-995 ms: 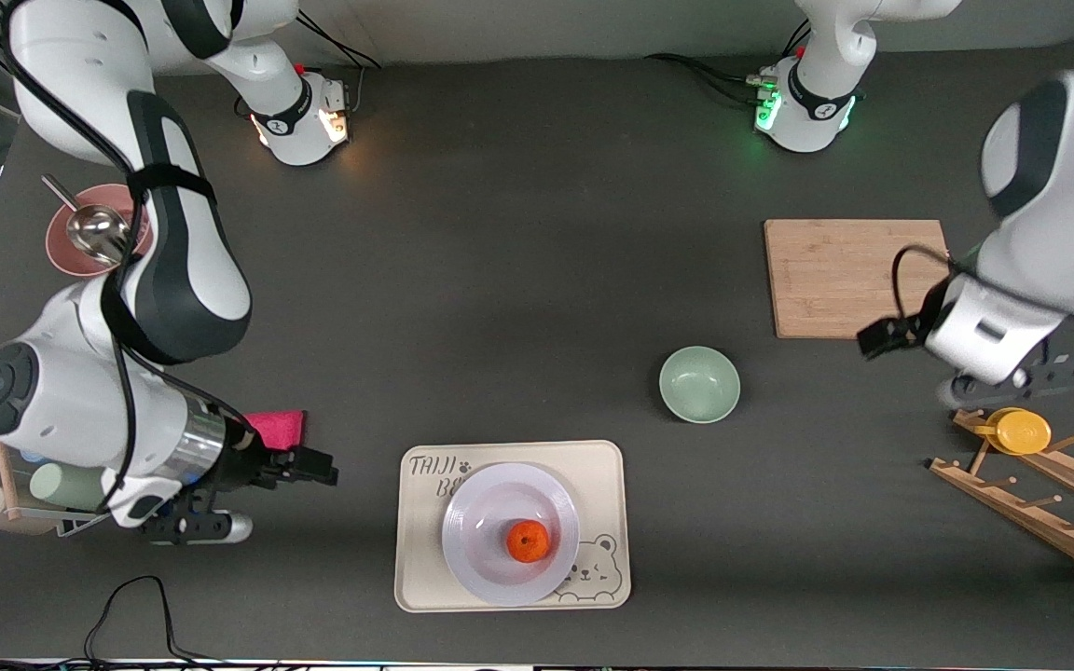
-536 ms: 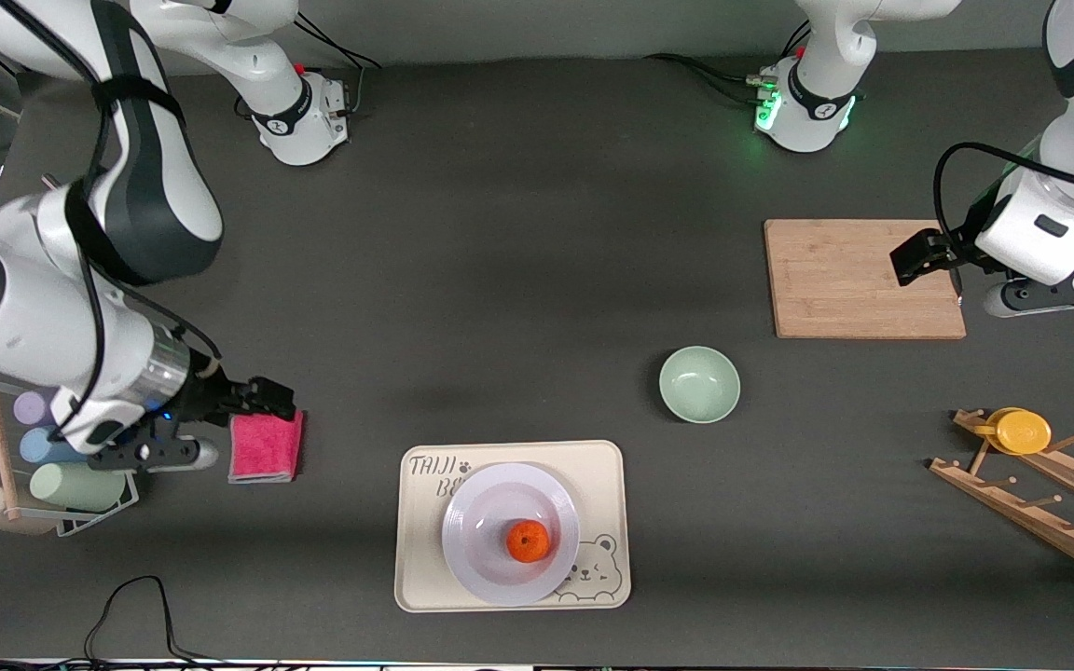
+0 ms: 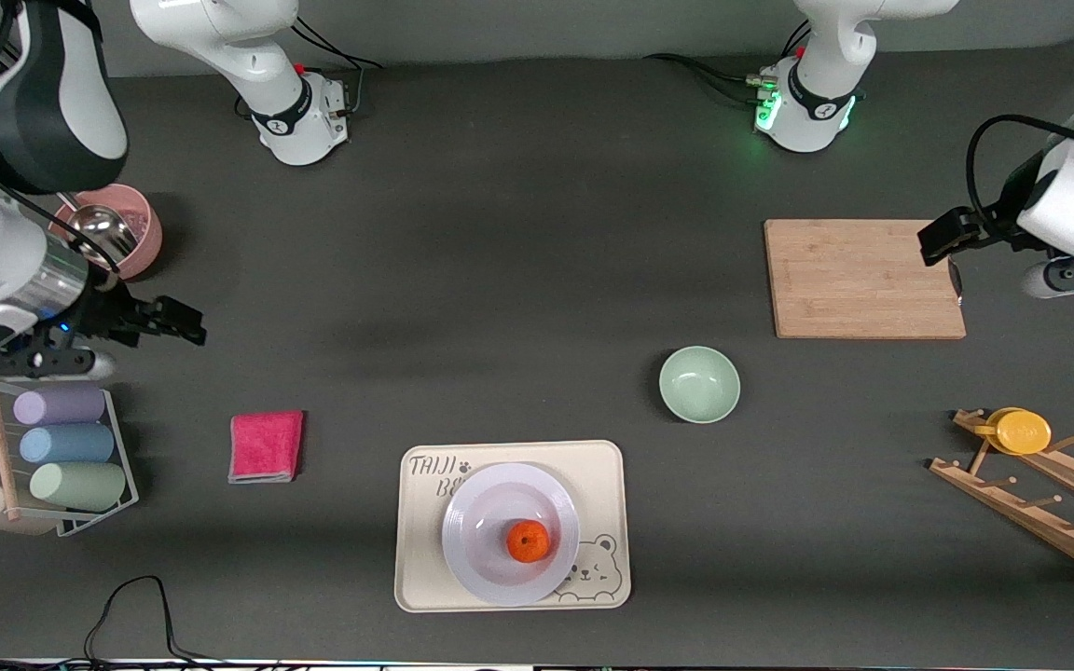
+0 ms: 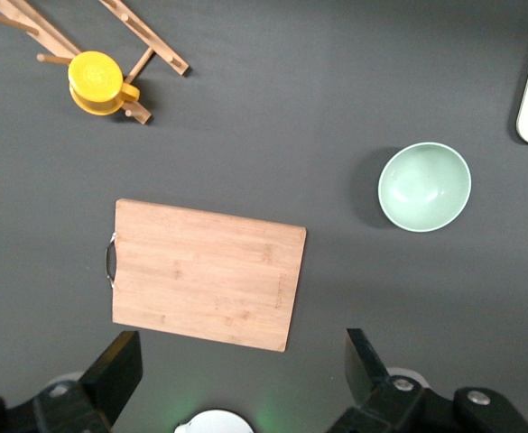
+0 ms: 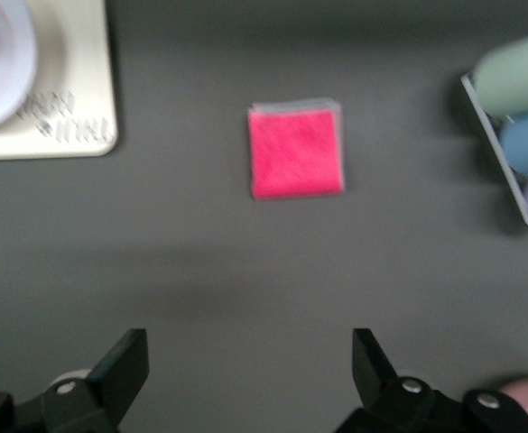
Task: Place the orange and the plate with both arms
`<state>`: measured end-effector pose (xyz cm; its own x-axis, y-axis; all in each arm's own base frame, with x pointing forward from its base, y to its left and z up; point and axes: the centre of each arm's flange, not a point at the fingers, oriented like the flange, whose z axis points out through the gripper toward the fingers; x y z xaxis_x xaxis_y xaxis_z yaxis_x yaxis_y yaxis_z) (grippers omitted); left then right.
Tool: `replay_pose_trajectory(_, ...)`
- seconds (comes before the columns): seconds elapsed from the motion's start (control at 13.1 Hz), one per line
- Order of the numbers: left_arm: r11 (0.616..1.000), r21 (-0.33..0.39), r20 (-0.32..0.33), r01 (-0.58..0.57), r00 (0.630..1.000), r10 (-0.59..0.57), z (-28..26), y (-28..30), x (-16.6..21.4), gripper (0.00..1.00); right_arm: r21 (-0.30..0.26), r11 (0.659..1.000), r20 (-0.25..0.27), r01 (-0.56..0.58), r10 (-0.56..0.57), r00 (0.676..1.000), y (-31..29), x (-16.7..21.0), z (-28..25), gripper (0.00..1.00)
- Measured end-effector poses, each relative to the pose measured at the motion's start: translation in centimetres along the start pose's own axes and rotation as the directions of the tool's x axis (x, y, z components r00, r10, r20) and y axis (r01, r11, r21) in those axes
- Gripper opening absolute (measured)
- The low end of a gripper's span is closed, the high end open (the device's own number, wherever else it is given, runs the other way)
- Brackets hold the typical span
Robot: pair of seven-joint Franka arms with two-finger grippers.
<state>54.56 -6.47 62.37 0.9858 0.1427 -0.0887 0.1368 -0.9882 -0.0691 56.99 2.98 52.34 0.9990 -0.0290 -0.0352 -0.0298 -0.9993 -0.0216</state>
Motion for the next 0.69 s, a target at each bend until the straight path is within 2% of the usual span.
replay_pose_trajectory(0.15, 1.0, 0.003, 0.014, -0.007, 1.0, 0.007, -0.3, 0.2, -0.4, 1.0, -0.006, 1.0, -0.006, 0.0, 0.0, 1.0, 0.6, -2.6, -2.8, 1.0)
replay_pose_trajectory(0.46, 1.0, -0.003, 0.025, -0.003, 1.0, 0.003, -0.4, 0.0, -0.5, 1.0, -0.006, 0.999, -0.094, -0.036, 0.035, 0.995, 2.4, -5.4, -7.7, 1.0)
replay_pose_trajectory(0.54, 1.0, -0.003, 0.03, 0.0, 1.0, 0.0, -0.5, -0.2, -0.6, 1.0, -0.006, 0.999, -0.101, -0.038, 0.037, 0.994, 2.6, -5.5, -8.0, 1.0)
replay_pose_trajectory(0.69, 1.0, -0.003, 0.027, 0.001, 1.0, 0.0, -1.0, -0.2, -0.7, 1.0, -0.01, 1.0, -0.083, -0.026, 0.025, 0.996, 2.1, -5.2, -7.2, 1.0)
